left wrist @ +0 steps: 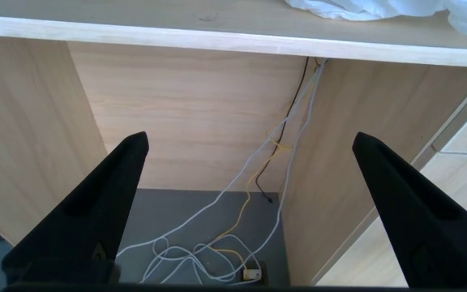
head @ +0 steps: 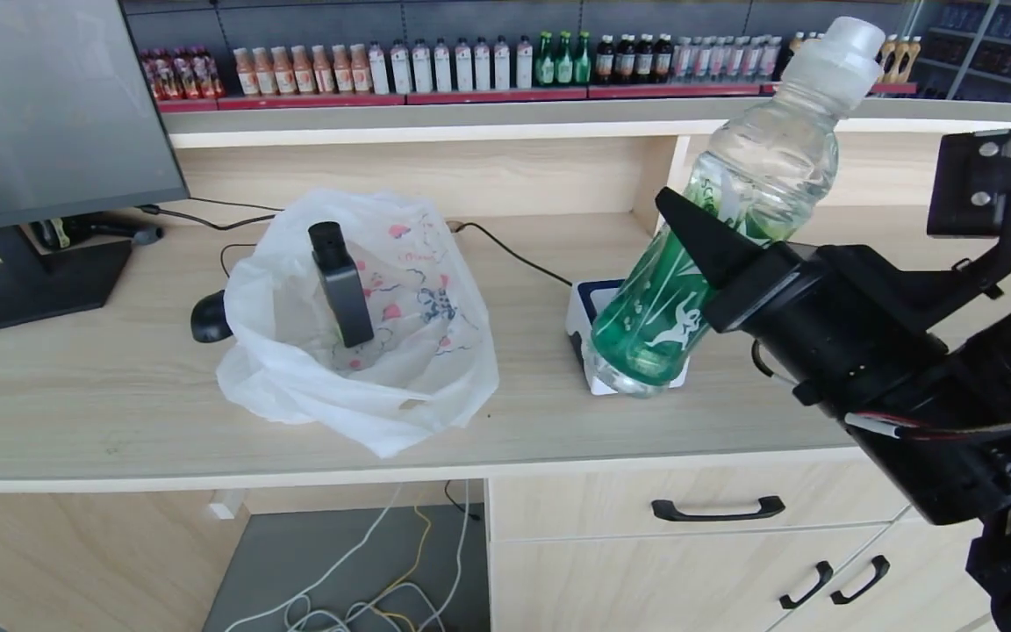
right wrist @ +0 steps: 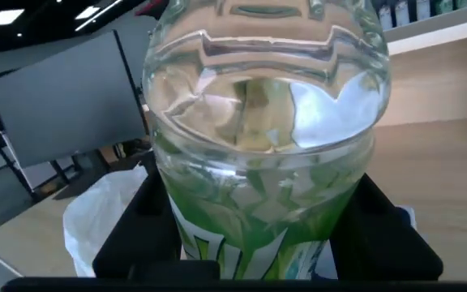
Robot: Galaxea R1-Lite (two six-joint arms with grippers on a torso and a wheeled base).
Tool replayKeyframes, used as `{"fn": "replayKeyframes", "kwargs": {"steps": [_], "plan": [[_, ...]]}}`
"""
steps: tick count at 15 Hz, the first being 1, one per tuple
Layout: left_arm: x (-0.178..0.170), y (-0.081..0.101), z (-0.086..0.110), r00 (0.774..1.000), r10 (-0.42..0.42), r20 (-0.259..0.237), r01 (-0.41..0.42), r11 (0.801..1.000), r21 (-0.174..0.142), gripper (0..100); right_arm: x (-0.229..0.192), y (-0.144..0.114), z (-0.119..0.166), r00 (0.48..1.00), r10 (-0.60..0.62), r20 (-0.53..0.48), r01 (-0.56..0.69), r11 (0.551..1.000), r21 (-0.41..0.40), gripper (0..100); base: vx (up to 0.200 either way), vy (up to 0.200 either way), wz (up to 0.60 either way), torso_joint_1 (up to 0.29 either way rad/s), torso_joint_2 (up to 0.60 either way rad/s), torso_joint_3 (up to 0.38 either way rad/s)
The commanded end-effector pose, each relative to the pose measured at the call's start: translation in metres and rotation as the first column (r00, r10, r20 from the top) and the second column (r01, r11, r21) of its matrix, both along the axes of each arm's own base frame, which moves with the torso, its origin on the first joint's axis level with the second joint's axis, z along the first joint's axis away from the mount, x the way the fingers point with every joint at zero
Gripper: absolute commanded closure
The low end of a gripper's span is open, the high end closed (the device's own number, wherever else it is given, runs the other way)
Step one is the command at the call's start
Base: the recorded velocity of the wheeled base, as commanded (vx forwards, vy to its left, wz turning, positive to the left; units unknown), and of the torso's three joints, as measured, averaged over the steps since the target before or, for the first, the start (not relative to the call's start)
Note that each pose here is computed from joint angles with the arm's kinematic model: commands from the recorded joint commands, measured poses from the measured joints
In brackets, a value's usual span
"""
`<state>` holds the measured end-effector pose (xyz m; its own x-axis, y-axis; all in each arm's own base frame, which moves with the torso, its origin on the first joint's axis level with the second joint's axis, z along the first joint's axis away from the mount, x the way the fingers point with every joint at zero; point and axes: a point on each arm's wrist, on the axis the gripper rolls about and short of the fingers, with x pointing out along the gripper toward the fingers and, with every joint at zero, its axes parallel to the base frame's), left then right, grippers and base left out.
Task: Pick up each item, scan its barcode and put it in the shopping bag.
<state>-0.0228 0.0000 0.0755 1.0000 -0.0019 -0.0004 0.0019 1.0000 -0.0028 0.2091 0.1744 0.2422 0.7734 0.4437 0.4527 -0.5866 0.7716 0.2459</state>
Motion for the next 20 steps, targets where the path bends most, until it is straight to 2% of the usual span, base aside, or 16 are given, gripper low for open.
{"fn": "replayKeyframes", "kwargs": {"steps": [1,3,6,7,8,9,12,15,17,20], "plan": [[0.000,0.000,0.000,1.000,0.002,0.000,-0.002,1.000,0.000,0,0.012,0.024,0.001,0.997,0.070,-0.027,-0.068,0.995,0.070,100,0.000,0.000,0.00,0.000,0.00,0.000],[0.000,0.000,0.000,1.000,0.002,0.000,-0.002,1.000,0.000,0,0.025,0.034,0.003,0.991,0.120,-0.058,-0.108,0.979,0.175,100,0.000,0.000,0.00,0.000,0.00,0.000],[0.000,0.000,0.000,1.000,0.000,0.000,0.000,1.000,0.000,0,0.034,0.038,0.000,0.980,0.172,-0.103,-0.139,0.953,0.268,100,0.000,0.000,0.00,0.000,0.00,0.000],[0.000,0.000,0.000,1.000,0.002,0.000,-0.002,1.000,0.000,0,0.035,0.039,-0.001,0.969,0.209,-0.128,-0.157,0.930,0.332,100,0.000,0.000,0.00,0.000,0.00,0.000],[0.000,0.000,0.000,1.000,0.002,0.000,-0.002,1.000,0.000,0,0.038,0.040,0.002,0.958,0.244,-0.149,-0.159,0.888,0.431,100,0.000,0.000,0.00,0.000,0.00,0.000],[0.000,0.000,0.000,1.000,0.000,0.000,0.000,1.000,0.000,0,0.046,0.037,0.004,0.958,0.235,-0.163,-0.126,0.858,0.498,100,0.000,0.000,0.00,0.000,0.00,0.000],[0.000,0.000,0.000,1.000,0.000,0.000,0.000,1.000,0.000,0,0.065,0.024,0.010,0.955,0.244,-0.167,-0.093,0.786,0.611,100,0.000,0.000,0.00,0.000,0.00,0.000],[0.000,0.000,0.000,1.000,0.002,0.000,-0.002,1.000,0.000,0,0.080,0.017,0.001,0.951,0.245,-0.189,-0.064,0.754,0.654,100,0.000,0.000,0.00,0.000,0.00,0.000],[0.000,0.000,0.000,1.000,0.000,0.000,0.000,1.000,0.000,0,0.087,0.013,-0.001,0.949,0.254,-0.187,-0.047,0.700,0.713,100,0.000,0.000,0.00,0.000,0.00,0.000],[0.000,0.000,0.000,1.000,0.002,0.000,-0.002,1.000,0.000,0,0.093,0.005,-0.005,0.949,0.254,-0.190,-0.025,0.657,0.754,100,0.000,0.000,0.00,0.000,0.00,0.000]]}}
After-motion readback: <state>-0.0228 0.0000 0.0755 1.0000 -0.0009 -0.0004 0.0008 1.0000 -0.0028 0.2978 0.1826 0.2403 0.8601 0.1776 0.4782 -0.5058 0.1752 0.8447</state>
